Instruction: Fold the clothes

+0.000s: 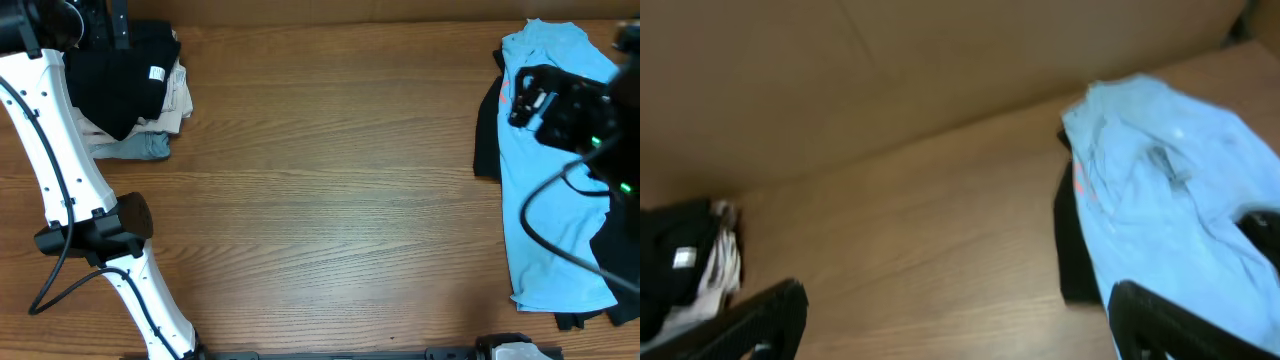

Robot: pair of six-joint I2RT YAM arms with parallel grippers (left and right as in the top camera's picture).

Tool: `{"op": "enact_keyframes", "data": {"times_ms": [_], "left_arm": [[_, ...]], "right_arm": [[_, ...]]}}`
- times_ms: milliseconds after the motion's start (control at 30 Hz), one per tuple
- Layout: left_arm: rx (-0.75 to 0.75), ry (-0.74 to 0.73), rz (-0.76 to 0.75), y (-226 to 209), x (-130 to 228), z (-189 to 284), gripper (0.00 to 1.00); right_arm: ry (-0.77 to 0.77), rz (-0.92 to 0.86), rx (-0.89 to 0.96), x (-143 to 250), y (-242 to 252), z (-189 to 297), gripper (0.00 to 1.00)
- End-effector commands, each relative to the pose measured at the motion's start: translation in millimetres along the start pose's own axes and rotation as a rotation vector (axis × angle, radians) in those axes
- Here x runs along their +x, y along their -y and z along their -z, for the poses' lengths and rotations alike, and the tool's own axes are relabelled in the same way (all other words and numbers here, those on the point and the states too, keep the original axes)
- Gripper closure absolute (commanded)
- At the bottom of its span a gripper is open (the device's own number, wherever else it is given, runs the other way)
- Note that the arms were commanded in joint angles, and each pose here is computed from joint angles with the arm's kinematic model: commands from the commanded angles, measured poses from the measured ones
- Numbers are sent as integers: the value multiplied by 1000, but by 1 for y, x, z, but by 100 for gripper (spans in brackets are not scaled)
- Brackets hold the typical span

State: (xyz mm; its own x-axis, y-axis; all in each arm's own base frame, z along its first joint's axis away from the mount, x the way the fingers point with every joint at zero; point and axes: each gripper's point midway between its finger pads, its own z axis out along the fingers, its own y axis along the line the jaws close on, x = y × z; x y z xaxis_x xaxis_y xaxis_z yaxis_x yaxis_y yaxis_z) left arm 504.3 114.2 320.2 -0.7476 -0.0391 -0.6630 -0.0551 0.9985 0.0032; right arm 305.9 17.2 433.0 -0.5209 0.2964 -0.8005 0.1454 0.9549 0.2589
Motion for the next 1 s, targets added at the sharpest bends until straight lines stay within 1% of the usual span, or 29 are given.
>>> {"op": "enact_keyframes", "data": {"times_ms": [0, 167, 333, 600, 733, 867, 967], "left_arm": [[9, -4, 11, -1, 1, -4, 0], [9, -4, 11, -1, 1, -4, 0], [9, -4, 10, 0, 1, -4, 0], [9, -4, 10, 0, 1, -4, 0], [9, -4, 10, 0, 1, -4, 0], [9, -4, 11, -1, 1, -4, 0], [9, -4, 11, -1, 1, -4, 0]], "right_arm": [[23, 18, -20, 16, 4, -9, 0], [107, 15, -89, 48, 8, -30, 0], [204, 14, -141, 98, 22, -47, 0], [364, -5, -166, 176, 58, -73, 0], [420, -5, -185, 201, 66, -78, 0], [483, -5, -205, 214, 71, -79, 0], [496, -5, -209, 225, 74, -83, 0]]}}
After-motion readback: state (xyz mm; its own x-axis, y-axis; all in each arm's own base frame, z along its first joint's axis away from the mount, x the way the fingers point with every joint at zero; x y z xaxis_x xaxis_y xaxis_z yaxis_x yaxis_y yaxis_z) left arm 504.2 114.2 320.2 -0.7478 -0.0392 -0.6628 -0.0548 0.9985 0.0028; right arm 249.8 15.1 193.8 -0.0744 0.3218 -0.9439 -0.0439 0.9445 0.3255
